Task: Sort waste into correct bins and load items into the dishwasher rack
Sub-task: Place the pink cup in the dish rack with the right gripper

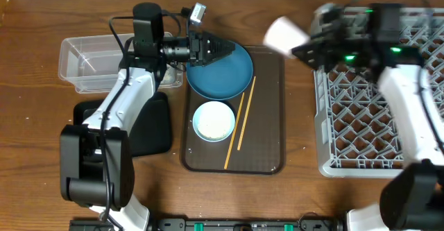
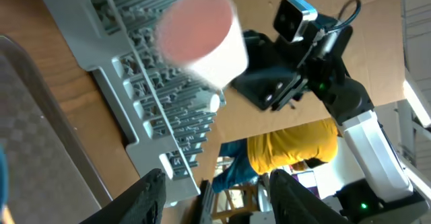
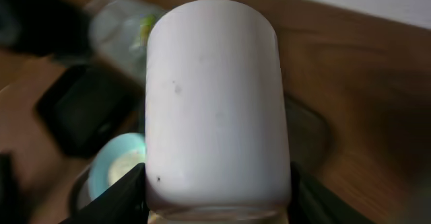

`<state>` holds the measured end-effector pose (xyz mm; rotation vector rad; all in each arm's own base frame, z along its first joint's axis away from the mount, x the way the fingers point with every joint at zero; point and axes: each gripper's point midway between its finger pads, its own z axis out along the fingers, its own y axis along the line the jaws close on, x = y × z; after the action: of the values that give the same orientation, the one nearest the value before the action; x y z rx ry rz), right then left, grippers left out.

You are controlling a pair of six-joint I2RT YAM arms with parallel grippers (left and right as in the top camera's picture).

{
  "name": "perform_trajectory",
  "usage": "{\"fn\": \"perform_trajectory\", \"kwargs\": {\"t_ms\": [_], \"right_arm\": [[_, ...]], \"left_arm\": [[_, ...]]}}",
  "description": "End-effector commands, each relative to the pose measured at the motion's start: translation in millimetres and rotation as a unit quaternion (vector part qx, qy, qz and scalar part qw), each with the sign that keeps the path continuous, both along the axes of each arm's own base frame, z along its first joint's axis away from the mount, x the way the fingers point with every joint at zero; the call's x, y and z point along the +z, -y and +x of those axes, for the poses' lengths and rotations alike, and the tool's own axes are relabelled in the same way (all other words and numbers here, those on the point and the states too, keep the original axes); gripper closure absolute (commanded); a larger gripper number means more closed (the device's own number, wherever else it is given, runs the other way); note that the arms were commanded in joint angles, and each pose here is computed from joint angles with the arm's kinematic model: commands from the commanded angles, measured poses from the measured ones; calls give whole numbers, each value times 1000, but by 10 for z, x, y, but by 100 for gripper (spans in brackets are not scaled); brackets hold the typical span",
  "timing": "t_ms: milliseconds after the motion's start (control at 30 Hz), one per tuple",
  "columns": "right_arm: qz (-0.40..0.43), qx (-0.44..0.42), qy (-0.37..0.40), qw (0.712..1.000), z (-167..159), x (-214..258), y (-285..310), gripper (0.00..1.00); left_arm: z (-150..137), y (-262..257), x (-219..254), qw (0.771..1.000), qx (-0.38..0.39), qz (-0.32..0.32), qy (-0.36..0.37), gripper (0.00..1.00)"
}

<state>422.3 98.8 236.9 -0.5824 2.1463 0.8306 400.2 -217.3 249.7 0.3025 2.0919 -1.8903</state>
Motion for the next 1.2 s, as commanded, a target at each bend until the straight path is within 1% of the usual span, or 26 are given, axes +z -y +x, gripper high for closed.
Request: {"fn": "perform_trajectory", "kwargs": {"t_ms": [0,100,167,267,367,433,467,600,700,767,867,1033,1167], "right_arm": [[3,-82,17,996,-40,345,451,87],[-4,-155,9,988,-60,407,877,89],[-18,-207,-4,978,-88,387,1157,90],[-34,-279,-35,959,-175,306,1540,91],[-41,-343,-75,935,-287,195,1861,92],[-45,-390,-103,914,-381,120,2073,94],[-46,-412,-116,902,-432,87,2177,93],[-49,-472,-145,868,-601,42,2486,94],[-65,-504,-158,847,-730,42,2679,94],[-82,-536,-170,823,-835,31,2831,95],[-112,-584,-187,782,-978,31,3092,94],[-147,-626,-219,734,-1138,71,3424,94],[-156,-640,-254,708,-1206,-5,3663,93]], "left_arm": [[147,-117,-5,999,38,14,23,48],[249,-169,-145,996,76,42,14,47],[321,-232,-331,991,110,78,-2,47],[378,-400,-720,972,164,164,-28,47],[302,-607,-1018,947,194,251,-53,46],[240,-746,-1097,930,209,296,-58,43],[200,-843,-1123,918,220,323,-59,43],[31,-1219,-1000,869,264,416,-40,43],[-104,-1471,-801,832,301,466,-21,43],[-189,-1599,-656,812,322,486,-7,43],[-281,-1709,-489,795,344,499,6,43],[-326,-1718,-401,794,350,497,14,43],[-333,-1718,-410,794,349,497,12,43]]}}
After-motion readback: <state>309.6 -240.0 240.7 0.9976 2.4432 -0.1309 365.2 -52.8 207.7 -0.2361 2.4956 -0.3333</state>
